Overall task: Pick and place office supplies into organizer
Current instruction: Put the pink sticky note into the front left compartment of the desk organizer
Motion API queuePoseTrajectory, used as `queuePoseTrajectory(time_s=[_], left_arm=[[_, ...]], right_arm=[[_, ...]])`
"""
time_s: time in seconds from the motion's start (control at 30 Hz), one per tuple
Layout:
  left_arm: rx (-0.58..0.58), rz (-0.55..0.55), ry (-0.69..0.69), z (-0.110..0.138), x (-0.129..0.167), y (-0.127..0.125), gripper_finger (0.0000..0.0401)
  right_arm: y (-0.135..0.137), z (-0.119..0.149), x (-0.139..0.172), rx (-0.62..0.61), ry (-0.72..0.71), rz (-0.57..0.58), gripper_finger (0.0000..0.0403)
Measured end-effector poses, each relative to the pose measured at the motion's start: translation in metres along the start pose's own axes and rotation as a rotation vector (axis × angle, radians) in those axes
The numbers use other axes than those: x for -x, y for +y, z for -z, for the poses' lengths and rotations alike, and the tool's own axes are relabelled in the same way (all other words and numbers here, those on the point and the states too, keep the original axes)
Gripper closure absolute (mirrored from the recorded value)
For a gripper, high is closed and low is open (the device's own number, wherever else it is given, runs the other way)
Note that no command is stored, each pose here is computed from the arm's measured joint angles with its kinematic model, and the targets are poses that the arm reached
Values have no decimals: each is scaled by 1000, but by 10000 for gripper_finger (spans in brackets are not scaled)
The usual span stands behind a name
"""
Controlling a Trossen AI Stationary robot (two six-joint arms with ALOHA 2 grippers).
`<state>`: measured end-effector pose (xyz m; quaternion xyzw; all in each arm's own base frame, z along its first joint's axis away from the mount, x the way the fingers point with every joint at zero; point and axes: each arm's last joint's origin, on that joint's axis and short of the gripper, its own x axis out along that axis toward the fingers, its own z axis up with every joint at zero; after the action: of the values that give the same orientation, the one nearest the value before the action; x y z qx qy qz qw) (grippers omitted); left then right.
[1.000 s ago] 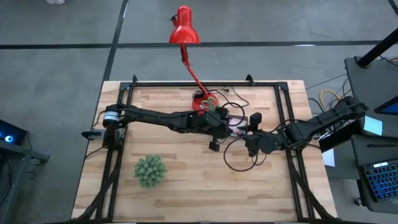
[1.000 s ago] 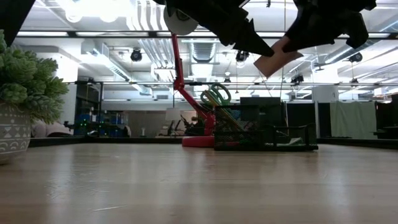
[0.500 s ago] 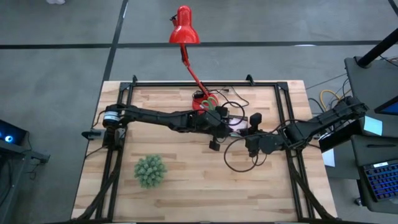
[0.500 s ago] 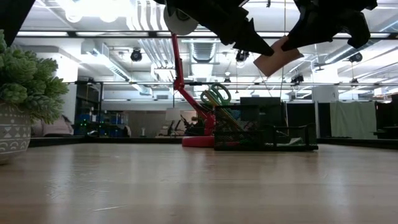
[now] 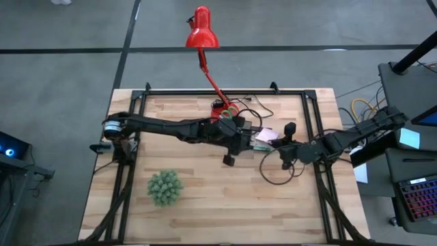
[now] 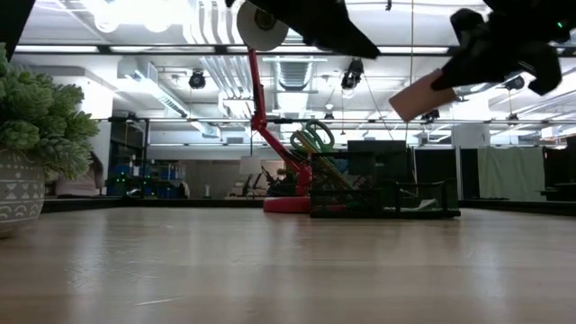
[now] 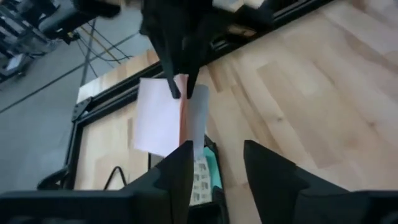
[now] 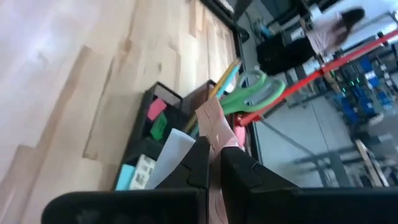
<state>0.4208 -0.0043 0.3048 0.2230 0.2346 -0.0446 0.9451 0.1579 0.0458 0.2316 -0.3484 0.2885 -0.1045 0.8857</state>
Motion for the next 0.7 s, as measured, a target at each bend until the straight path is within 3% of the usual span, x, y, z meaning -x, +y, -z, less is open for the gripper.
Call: queuePoseTrajectory(time_s=[0.3, 0.47, 0.7], left_arm=[[21, 37, -95, -21, 40, 8, 267], [20, 48, -162, -31, 62, 13, 267], [18, 35, -195, -37, 76, 16, 267]], right_arm=[[12, 44, 1, -40, -258, 15, 394], [18, 66, -7, -49, -263, 45, 394], [24, 88, -19, -69, -274, -20, 394]])
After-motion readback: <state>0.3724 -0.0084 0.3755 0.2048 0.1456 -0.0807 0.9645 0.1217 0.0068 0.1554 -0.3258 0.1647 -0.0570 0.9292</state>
